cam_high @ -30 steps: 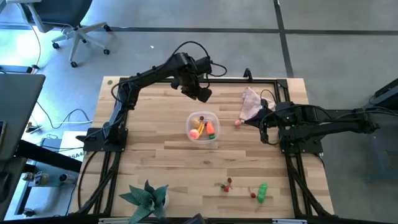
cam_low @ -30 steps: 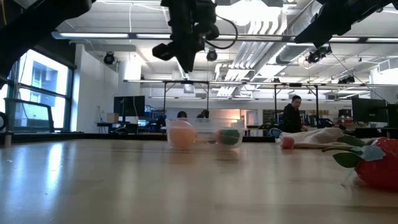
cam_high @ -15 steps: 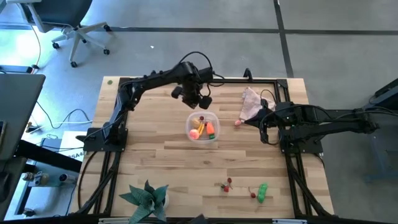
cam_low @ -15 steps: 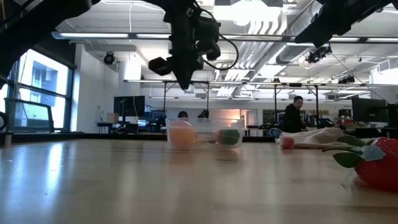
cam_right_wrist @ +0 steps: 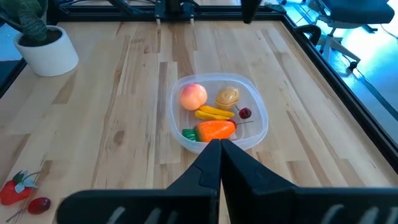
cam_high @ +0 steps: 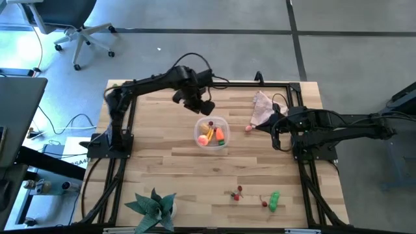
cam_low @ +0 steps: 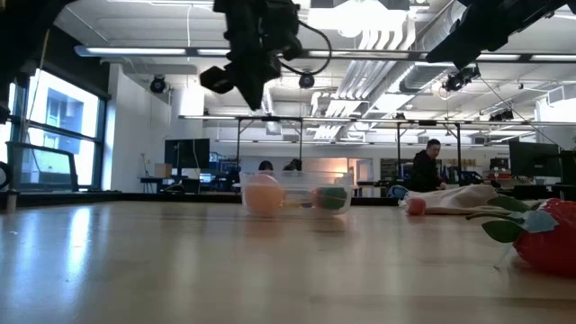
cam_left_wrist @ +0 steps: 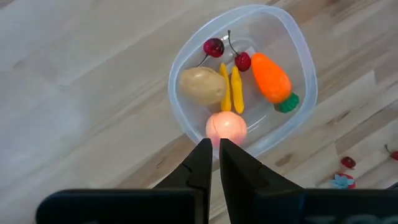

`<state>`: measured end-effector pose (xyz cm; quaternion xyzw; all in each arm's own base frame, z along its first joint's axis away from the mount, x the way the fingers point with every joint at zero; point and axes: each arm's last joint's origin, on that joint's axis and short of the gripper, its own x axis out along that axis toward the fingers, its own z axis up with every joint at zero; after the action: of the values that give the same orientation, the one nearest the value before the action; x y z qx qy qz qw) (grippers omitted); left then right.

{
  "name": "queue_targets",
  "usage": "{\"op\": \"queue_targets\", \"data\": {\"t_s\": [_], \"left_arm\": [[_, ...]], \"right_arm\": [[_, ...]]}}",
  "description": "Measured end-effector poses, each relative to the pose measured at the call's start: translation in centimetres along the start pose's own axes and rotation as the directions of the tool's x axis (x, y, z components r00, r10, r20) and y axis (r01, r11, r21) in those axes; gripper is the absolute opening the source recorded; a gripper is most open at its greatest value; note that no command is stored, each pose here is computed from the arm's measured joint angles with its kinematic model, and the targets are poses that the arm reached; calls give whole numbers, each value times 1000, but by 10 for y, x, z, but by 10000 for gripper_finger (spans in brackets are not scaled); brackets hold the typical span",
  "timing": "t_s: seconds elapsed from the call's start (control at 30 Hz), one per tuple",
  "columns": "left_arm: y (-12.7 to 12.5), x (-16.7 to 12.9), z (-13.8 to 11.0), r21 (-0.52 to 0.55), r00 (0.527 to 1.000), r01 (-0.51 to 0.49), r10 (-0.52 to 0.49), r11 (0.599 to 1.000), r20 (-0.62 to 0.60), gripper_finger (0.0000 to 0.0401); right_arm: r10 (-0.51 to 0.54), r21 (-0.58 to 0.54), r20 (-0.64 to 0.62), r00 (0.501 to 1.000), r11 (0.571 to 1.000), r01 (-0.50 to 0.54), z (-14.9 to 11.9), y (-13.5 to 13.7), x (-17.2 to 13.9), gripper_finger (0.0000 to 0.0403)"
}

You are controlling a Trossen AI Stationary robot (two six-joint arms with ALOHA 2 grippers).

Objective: Pick and placing Produce into tupperware
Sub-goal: Put the pink peach into the transparent bin

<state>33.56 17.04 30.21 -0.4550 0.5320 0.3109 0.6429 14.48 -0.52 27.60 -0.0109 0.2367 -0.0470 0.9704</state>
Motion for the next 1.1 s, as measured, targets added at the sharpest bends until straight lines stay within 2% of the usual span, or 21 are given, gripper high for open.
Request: {"op": "queue_targets", "data": {"t_s": [0.23,0.37,0.43,0.53,0.63,0.73,0.9,1.1], "left_arm": [[33,-5,-44,43,970,180,-185,983,156,20],[53,-12,-70,182,909,263,-306,948,281,20],[63,-13,-82,262,866,286,-366,922,342,20],[76,-10,-96,306,805,290,-404,907,435,20],[88,2,-105,335,771,279,-418,900,481,20],[94,11,-110,405,741,272,-459,873,490,20],[97,20,-115,536,751,225,-495,814,437,20],[99,21,-118,583,773,196,-490,789,403,20]], "right_arm": [[0,0,0,1000,1000,0,0,0,0,0],[0,0,0,1000,1000,0,0,0,0,0],[0,0,0,1000,1000,0,0,0,0,0],[0,0,0,1000,1000,0,0,0,0,0],[0,0,0,1000,1000,0,0,0,0,0],[0,0,0,1000,1000,0,0,0,0,0],[0,0,0,1000,1000,0,0,0,0,0],[0,0,0,1000,1000,0,0,0,0,0]]}}
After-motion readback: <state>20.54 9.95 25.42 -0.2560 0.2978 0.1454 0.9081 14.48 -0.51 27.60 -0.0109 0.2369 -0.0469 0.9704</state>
